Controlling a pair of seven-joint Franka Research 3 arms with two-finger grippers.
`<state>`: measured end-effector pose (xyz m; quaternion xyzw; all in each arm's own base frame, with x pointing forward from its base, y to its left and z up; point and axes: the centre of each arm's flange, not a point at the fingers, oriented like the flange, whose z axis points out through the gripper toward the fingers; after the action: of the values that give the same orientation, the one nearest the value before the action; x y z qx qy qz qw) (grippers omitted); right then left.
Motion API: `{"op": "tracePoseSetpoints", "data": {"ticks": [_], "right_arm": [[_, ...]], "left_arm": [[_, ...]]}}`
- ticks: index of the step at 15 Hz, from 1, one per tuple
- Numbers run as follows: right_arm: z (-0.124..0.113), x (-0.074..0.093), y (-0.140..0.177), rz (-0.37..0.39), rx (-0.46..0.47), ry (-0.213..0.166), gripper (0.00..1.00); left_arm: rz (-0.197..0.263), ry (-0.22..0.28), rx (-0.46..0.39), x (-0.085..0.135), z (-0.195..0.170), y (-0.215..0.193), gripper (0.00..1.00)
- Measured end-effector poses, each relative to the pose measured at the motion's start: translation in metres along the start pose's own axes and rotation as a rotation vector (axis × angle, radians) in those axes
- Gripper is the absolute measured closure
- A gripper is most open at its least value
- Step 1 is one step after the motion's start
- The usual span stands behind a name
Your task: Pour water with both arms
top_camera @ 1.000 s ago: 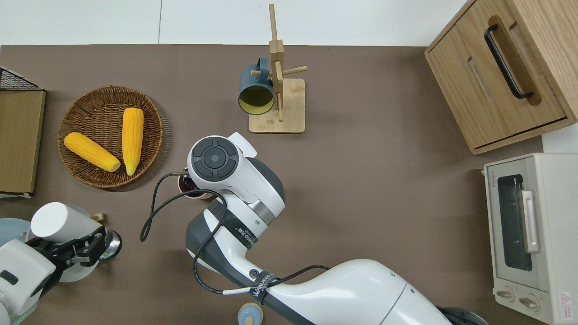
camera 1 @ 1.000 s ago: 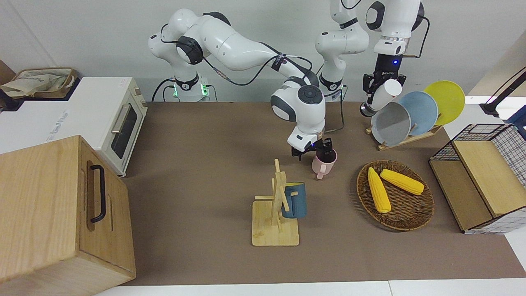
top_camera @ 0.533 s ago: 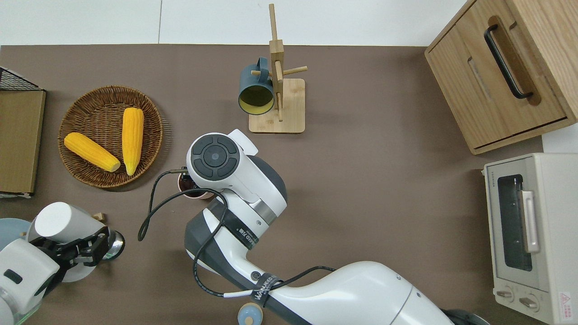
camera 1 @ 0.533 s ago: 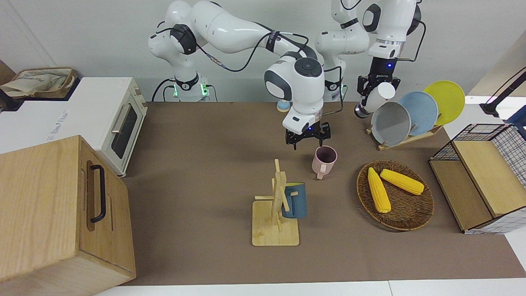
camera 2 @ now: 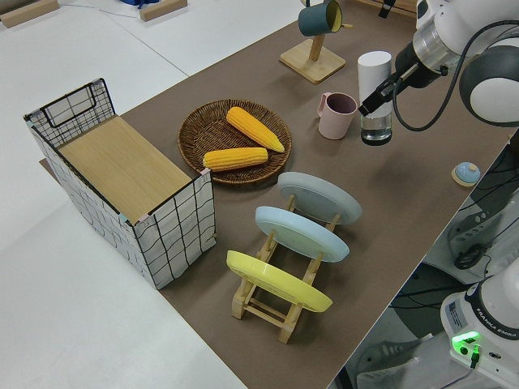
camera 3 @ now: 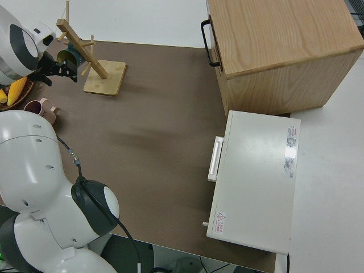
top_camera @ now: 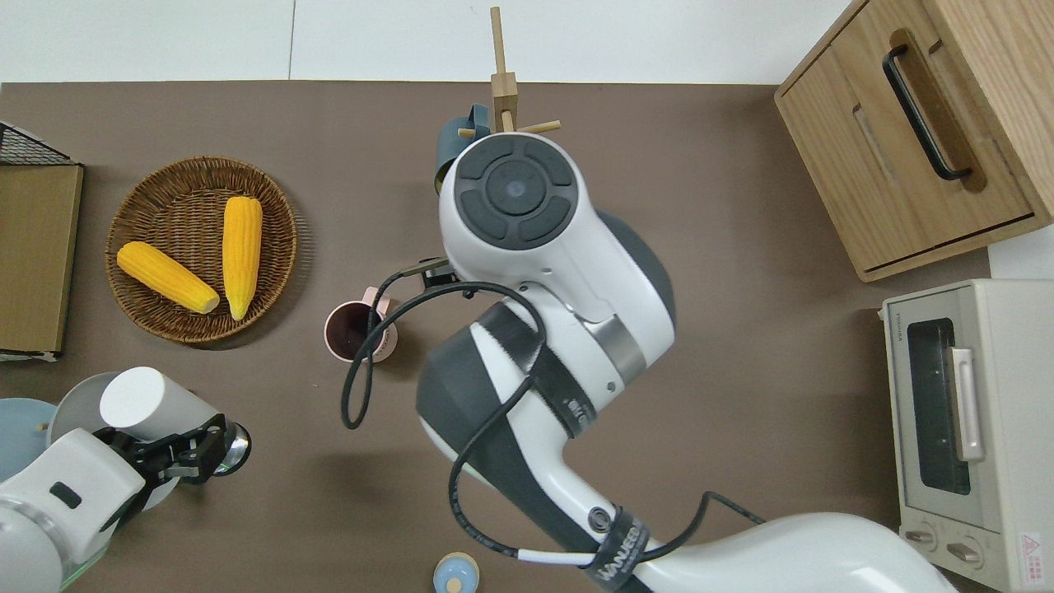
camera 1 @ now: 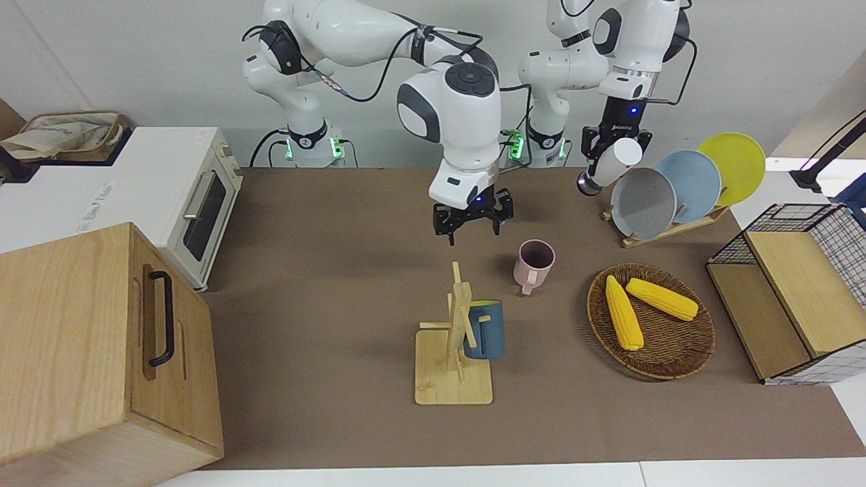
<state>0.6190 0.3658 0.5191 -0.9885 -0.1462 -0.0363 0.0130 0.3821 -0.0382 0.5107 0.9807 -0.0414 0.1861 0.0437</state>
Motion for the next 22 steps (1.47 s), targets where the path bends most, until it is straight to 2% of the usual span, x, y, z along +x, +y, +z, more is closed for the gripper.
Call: {"op": "tracePoseSetpoints", "data": {"ticks": [5,9,12,17,20,22], "right_arm": [[-0.004,-0.005,0.082,-0.124,-0.058,-0.041,0.01],[-0.018,-0.019,0.139,-0.155,-0.076,-0.075,0.01],[-0.032,-0.032,0.167,-0.12,-0.085,-0.081,0.01],[-0.056,-0.065,0.237,0.023,-0.022,-0.109,0.01],[-0.071,-0.088,0.269,0.084,-0.018,-0.11,0.01],[-0.081,-0.109,0.284,0.116,-0.019,-0.124,0.01]], "left_arm": [[0.034,-0.037,-0.029,-0.003,0.016,0.019,0.37],[0.062,-0.06,-0.04,-0.005,0.025,0.031,0.37],[0.079,-0.077,-0.05,-0.006,0.031,0.042,0.37],[0.087,-0.085,-0.053,-0.007,0.042,0.056,0.37],[0.085,-0.088,-0.048,-0.006,0.053,0.065,0.37],[0.086,-0.104,-0.045,-0.007,0.062,0.067,0.37]]}}
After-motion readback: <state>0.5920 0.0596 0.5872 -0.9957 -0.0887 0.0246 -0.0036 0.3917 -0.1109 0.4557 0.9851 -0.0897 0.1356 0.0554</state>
